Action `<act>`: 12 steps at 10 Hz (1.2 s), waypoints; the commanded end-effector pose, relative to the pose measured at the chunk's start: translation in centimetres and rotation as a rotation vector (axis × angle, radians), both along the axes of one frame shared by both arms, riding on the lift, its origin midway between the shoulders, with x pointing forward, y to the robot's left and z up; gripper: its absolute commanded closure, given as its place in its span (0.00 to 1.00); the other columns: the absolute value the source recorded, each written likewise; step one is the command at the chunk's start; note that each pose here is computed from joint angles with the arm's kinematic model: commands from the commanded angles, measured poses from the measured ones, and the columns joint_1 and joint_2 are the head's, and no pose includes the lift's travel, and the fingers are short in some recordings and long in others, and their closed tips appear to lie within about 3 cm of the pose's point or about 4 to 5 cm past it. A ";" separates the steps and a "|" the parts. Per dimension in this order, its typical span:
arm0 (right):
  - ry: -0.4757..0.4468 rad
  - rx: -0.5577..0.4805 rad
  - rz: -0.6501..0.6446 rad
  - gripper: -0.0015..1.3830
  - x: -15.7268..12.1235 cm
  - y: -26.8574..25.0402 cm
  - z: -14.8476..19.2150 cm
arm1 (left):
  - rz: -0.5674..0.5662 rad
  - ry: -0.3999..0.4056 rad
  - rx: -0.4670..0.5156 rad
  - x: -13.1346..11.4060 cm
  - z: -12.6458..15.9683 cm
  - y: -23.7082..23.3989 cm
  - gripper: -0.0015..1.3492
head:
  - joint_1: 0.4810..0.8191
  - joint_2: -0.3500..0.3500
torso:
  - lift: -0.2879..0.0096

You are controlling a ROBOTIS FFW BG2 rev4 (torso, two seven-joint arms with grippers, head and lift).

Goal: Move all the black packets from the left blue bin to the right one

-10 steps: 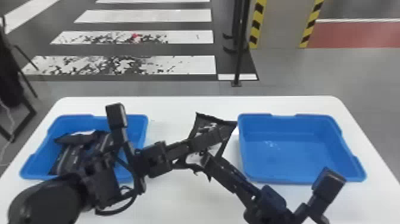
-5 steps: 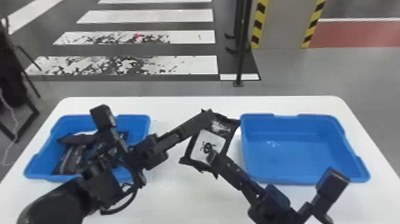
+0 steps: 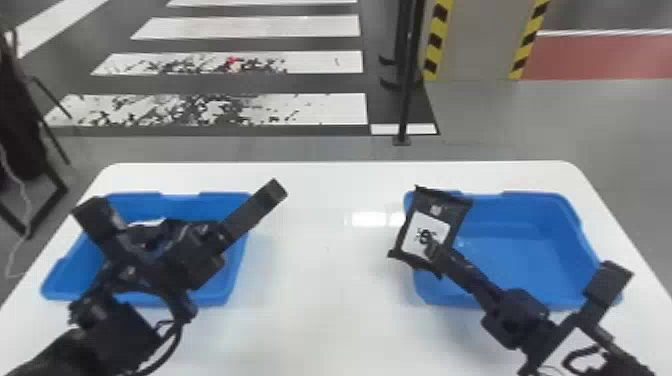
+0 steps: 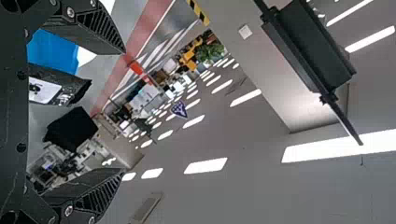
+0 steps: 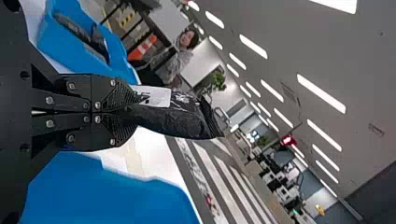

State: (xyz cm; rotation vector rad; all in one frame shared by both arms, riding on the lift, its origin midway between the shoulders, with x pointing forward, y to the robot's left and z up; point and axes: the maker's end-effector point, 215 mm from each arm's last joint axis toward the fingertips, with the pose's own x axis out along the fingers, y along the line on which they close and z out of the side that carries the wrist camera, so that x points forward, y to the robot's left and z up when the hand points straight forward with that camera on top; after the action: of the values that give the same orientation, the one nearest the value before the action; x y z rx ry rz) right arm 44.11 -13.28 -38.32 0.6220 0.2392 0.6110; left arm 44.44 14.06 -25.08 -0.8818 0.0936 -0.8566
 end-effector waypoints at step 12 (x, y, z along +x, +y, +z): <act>-0.246 -0.402 -0.348 0.08 -0.6 -11.7 5.3 | 0.512 0.233 0.698 0.6 -9.0 21.1 0.10 | 0.63 0.59 | 0.45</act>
State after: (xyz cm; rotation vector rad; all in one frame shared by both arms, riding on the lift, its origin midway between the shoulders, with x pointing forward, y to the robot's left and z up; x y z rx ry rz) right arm 44.30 -25.51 -33.57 0.1978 0.0353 0.2835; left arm 45.25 34.41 -33.39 -0.3226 0.3074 -0.2196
